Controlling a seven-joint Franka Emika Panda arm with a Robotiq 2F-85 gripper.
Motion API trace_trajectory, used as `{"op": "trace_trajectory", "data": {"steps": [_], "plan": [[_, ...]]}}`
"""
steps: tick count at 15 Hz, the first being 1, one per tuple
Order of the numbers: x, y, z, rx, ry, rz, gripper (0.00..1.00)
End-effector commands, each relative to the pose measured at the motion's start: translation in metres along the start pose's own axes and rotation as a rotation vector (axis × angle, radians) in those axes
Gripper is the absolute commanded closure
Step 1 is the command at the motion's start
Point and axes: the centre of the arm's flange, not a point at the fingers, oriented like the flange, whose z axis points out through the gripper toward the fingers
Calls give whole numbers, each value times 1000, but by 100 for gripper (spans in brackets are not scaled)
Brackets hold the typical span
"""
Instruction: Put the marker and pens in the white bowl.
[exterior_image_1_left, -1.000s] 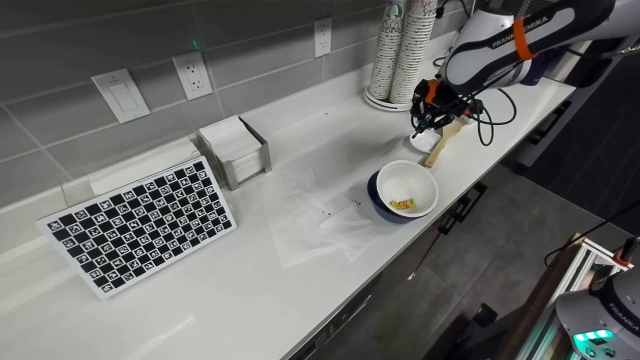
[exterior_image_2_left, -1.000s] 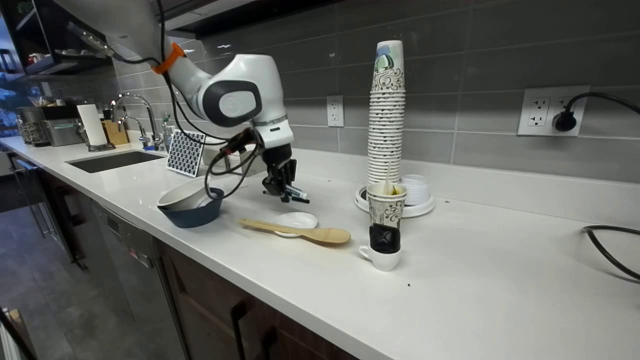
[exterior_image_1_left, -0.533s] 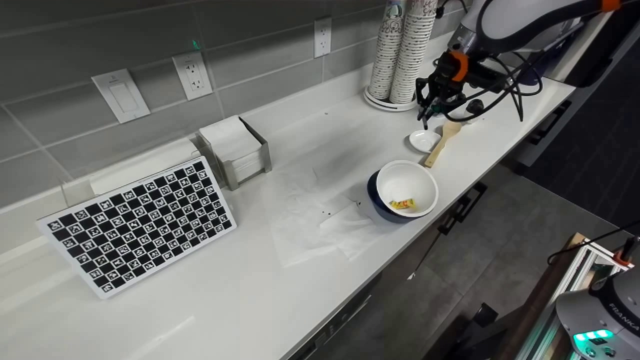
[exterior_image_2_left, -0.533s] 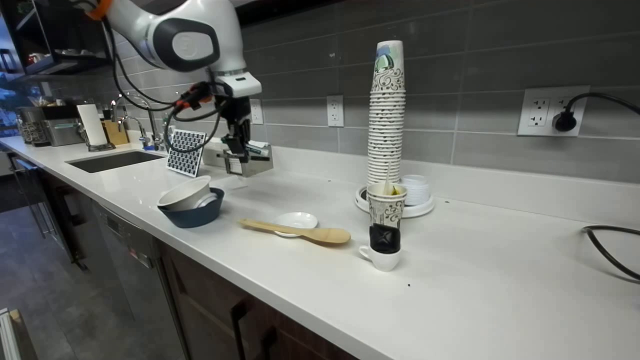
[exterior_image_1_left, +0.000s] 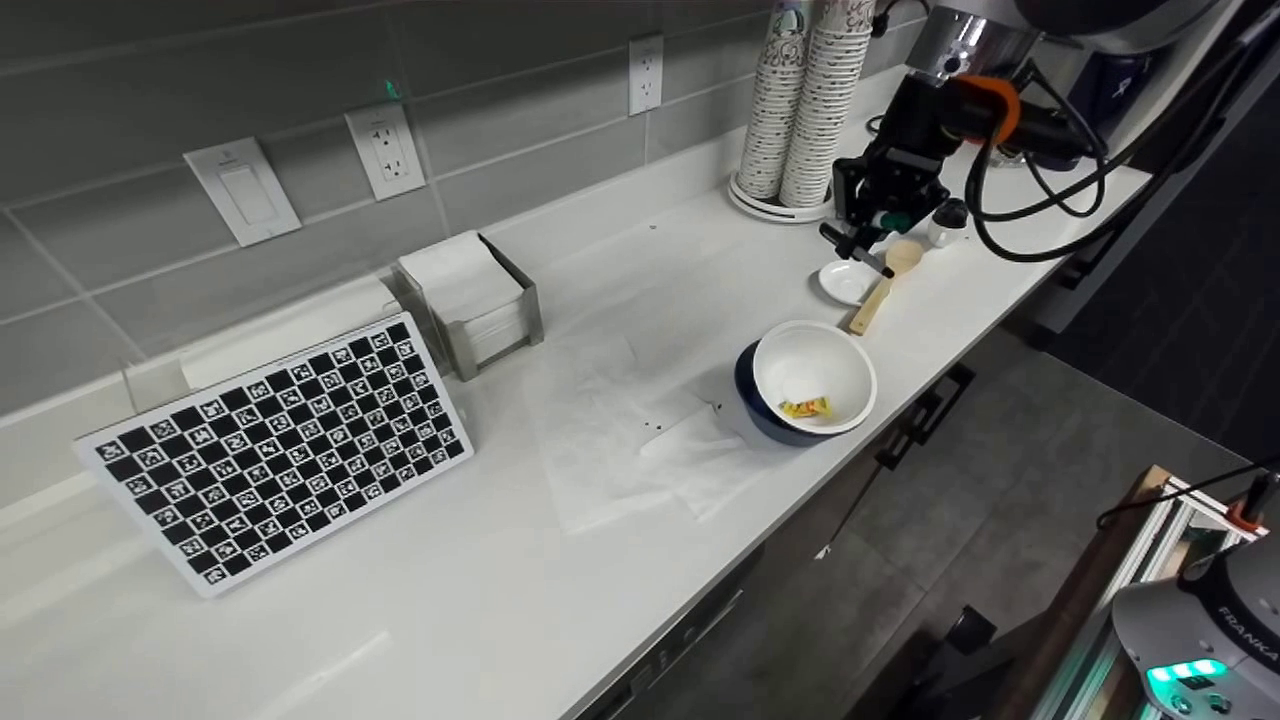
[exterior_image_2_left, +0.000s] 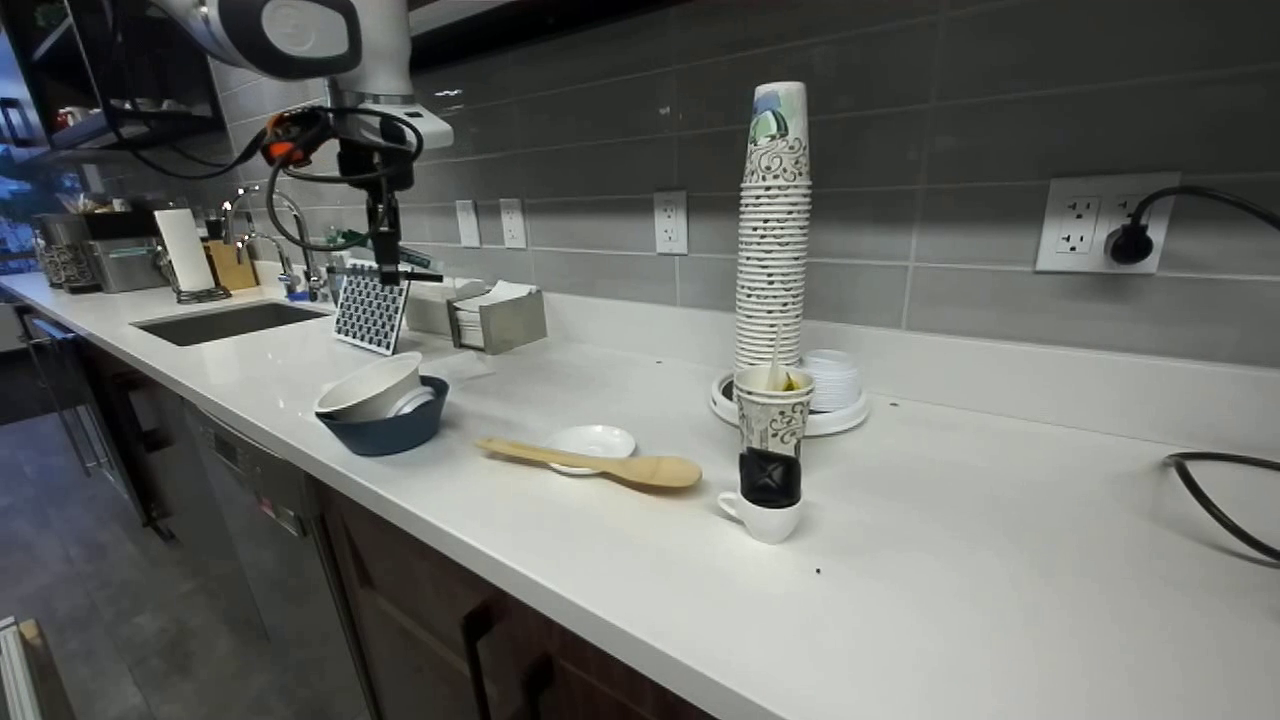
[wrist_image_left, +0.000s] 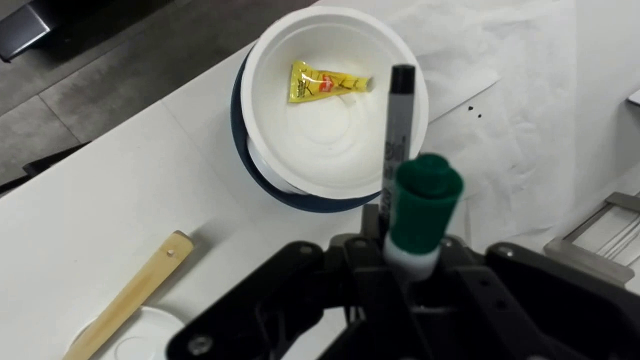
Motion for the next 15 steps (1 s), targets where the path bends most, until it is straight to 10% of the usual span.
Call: {"op": "trace_trajectory", "data": {"steps": [1,15], "plan": [[1,1,-2,5,-5,-15,85],[-71,-46,83,-151,-261,-242,96]]}}
